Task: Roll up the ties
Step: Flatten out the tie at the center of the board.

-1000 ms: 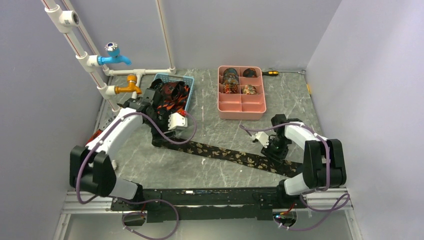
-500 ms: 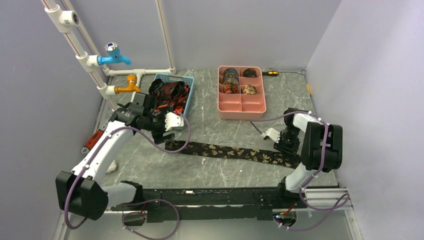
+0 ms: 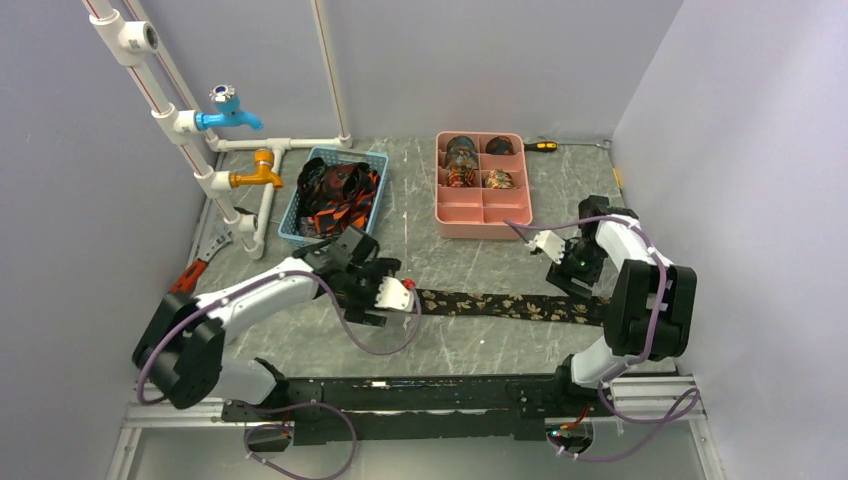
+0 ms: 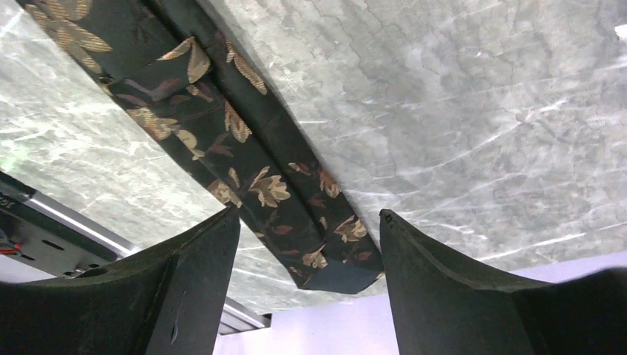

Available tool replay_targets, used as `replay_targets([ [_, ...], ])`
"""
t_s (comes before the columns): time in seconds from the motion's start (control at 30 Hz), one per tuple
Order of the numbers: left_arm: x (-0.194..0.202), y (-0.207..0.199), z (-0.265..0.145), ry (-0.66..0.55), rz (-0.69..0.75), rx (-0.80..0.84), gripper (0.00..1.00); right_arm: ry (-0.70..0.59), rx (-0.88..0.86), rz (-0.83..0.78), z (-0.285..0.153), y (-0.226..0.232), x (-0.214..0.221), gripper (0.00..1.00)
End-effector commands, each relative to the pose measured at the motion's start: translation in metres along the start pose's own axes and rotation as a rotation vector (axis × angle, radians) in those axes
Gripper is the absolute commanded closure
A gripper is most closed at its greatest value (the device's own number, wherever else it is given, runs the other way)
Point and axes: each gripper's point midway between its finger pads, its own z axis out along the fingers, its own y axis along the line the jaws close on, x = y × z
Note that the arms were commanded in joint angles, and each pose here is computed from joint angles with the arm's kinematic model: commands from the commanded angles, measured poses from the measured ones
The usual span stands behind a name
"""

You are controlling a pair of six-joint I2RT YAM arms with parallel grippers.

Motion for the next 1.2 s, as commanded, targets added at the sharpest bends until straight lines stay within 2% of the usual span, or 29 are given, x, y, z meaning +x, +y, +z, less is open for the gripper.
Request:
replay_targets([
  [0.0,-0.026,0.028,0.028,-0.017,0.102,-0.058,0.01,-0.063,-0.035,0.064,-0.009,0.023,-0.006,0.29],
  [0.23,-0.015,0.035,0.062,0.049,0.127,0.003,0.0,-0.095,-0.029,0.136,-0.015,0.037,-0.007,0.3],
  [0.3,-0.013,0.029,0.067,0.054,0.133,0.052,0.05,-0.091,-0.027,0.144,-0.014,0.04,-0.005,0.31],
  [0.4,-0.011,0.023,0.071,0.058,0.11,0.121,0.21,-0.082,-0.015,0.144,-0.013,0.042,-0.001,0.33],
  [0.6,-0.005,0.033,0.067,0.034,-0.035,0.219,0.72,-0.038,0.006,0.127,-0.01,0.048,0.011,0.33],
  [0.67,-0.003,0.033,0.065,0.028,-0.064,0.253,0.81,-0.034,-0.001,0.131,-0.009,0.05,0.012,0.33],
  [0.7,-0.003,0.031,0.065,0.024,-0.074,0.273,0.81,-0.034,-0.002,0.138,-0.009,0.05,0.013,0.33],
  [0.77,-0.003,0.024,0.061,0.023,-0.082,0.316,0.75,-0.036,-0.002,0.156,-0.01,0.048,0.013,0.33],
  [0.9,-0.004,0.013,0.055,0.019,-0.095,0.361,0.5,-0.054,-0.017,0.222,-0.014,0.046,0.015,0.33],
  [1.07,-0.01,0.035,0.05,-0.002,-0.119,0.253,0.26,-0.083,-0.039,0.312,-0.02,0.053,0.019,0.36],
  [1.17,-0.017,0.049,0.05,-0.015,-0.109,0.193,0.2,-0.083,-0.032,0.416,-0.02,0.055,0.023,0.39],
])
